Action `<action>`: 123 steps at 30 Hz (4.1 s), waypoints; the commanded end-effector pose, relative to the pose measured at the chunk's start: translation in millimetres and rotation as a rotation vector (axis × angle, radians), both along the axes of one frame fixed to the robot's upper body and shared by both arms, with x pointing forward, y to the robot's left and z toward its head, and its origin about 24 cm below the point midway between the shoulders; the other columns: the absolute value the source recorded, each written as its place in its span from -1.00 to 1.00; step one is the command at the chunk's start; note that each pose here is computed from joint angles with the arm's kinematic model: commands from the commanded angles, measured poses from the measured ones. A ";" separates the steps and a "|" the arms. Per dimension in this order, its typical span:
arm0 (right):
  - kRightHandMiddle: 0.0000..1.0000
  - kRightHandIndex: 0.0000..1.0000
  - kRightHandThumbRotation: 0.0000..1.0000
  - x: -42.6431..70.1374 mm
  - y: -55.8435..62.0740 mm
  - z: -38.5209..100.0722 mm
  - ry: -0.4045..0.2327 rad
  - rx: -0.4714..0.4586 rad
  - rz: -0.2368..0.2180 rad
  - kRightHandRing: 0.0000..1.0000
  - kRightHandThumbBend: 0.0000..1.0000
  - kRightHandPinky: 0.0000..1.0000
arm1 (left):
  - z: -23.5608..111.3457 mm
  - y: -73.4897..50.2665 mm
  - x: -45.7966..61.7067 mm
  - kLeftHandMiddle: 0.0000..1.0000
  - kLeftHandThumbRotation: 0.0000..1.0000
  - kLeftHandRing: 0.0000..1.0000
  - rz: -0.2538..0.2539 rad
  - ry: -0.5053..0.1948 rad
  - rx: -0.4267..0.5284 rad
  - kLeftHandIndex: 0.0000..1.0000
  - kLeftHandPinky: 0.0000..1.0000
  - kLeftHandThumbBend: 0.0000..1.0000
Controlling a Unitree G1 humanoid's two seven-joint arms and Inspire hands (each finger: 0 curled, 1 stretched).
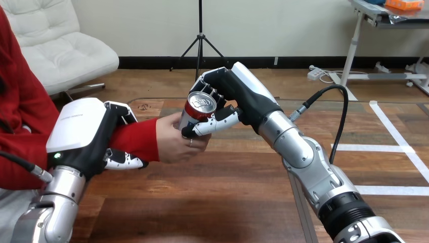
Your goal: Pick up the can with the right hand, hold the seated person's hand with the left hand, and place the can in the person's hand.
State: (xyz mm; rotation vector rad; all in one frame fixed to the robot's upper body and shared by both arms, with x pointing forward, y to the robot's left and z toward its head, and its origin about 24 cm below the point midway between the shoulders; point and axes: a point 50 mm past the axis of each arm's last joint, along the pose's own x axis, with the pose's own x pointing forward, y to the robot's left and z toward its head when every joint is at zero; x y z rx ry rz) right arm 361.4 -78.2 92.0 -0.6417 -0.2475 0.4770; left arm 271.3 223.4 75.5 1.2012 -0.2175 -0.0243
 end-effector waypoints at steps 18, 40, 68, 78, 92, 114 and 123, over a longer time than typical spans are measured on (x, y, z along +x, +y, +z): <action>-0.18 -0.17 -1.00 2.2 13.9 28.5 -0.110 0.031 0.064 -0.27 0.60 -0.35 | 82.2 -3.7 17.5 -0.19 -1.00 -0.26 -0.010 -0.347 -0.078 -0.18 -0.35 0.67; -0.15 -0.11 -1.00 3.9 11.8 24.7 -0.069 0.016 0.046 -0.23 0.63 -0.33 | 77.7 -4.8 12.3 -0.17 -1.00 -0.23 -0.023 -0.311 -0.060 -0.15 -0.34 0.65; 0.10 0.11 0.46 1.0 4.1 20.8 -0.023 -0.011 0.030 0.06 0.80 -0.05 | 67.6 -10.1 5.7 0.39 0.31 0.34 -0.125 -0.168 -0.024 0.38 0.15 0.99; 0.12 0.18 0.95 -1.2 1.5 18.2 -0.023 0.007 0.041 0.02 0.91 -0.10 | 63.7 -13.7 1.0 0.44 0.54 0.42 -0.164 -0.117 -0.028 0.42 0.30 1.00; 0.38 0.47 1.00 -4.5 -4.2 13.9 0.024 0.032 0.071 0.28 1.00 0.07 | 54.9 -20.8 -7.7 0.57 0.62 0.57 -0.206 -0.034 -0.055 0.54 0.47 1.00; 0.75 0.75 1.00 -21.1 -17.5 6.4 0.051 0.117 0.074 0.71 1.00 0.45 | 28.8 -28.7 -25.4 0.73 0.73 0.76 -0.229 0.061 -0.195 0.74 0.77 1.00; 0.82 0.82 1.00 -33.6 -26.5 1.9 0.038 0.177 0.055 0.83 1.00 0.61 | 15.9 -32.7 -33.3 0.75 0.88 0.76 -0.221 0.060 -0.322 0.75 0.72 1.00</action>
